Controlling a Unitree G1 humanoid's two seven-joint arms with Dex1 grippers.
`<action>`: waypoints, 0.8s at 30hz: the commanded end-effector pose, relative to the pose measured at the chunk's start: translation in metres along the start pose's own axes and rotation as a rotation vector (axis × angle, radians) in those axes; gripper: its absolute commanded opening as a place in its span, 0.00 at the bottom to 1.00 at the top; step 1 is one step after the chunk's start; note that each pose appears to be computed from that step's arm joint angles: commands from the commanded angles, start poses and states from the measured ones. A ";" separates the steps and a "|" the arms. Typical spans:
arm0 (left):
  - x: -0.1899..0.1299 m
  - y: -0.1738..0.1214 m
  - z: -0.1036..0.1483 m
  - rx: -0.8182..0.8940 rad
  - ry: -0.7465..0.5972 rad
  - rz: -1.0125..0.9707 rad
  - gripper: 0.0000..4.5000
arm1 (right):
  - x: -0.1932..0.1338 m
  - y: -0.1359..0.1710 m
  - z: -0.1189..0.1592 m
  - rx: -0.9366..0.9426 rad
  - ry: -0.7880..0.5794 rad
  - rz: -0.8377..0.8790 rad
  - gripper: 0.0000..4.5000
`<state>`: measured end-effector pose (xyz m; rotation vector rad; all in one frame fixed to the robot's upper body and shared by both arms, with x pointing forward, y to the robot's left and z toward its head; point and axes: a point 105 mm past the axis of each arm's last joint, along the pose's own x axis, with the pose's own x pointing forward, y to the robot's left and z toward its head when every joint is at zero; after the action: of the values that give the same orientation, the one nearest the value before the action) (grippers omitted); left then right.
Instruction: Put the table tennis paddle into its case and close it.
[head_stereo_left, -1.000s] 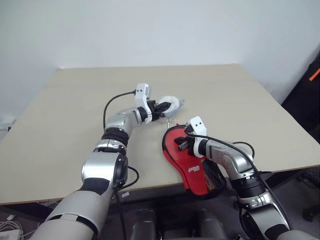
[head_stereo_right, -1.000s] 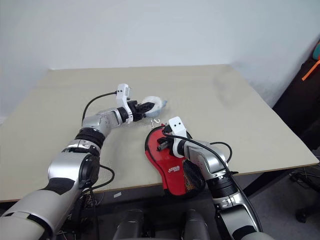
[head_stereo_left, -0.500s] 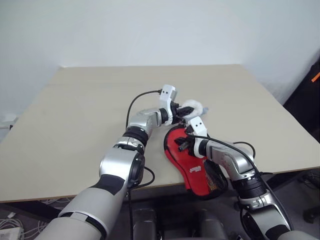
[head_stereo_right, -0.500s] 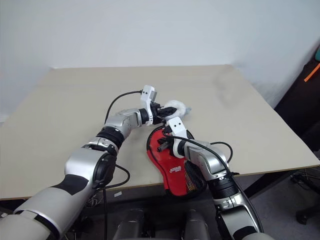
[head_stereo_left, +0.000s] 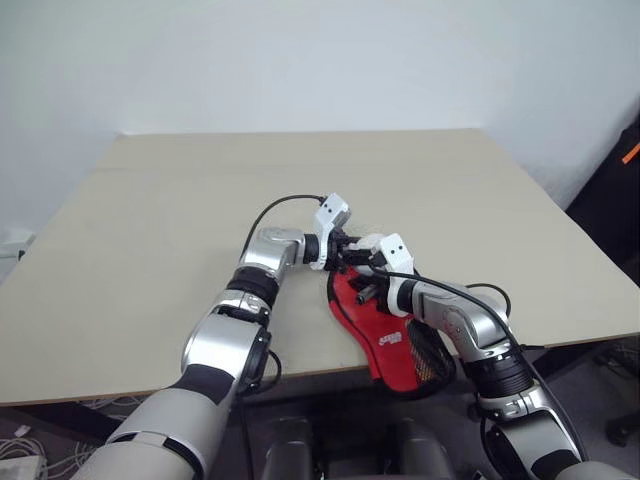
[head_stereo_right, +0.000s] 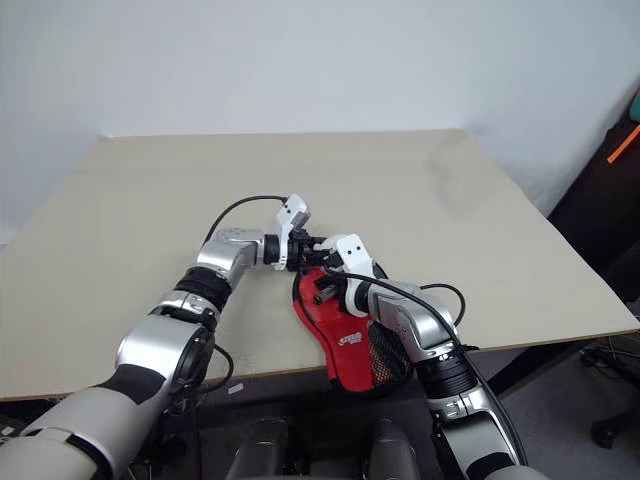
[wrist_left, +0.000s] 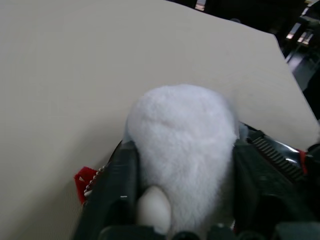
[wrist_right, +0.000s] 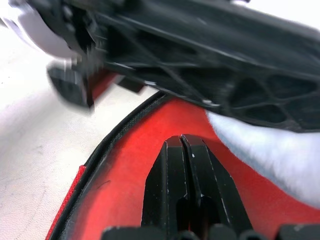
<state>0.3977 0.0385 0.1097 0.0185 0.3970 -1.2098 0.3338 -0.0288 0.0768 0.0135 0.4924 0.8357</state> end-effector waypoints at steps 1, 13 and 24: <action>-0.018 0.005 0.030 0.062 -0.064 0.020 0.82 | -0.001 0.003 -0.004 -0.010 0.024 0.013 0.00; -0.072 -0.008 0.064 0.058 -0.185 -0.001 0.93 | -0.046 0.016 0.006 -0.073 0.025 0.085 0.13; -0.100 -0.020 0.033 0.023 -0.168 0.090 0.13 | -0.085 0.001 0.058 -0.199 -0.043 0.023 1.00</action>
<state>0.3657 0.1153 0.1623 -0.0709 0.2826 -1.1036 0.3029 -0.0738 0.1449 -0.1166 0.4443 0.9280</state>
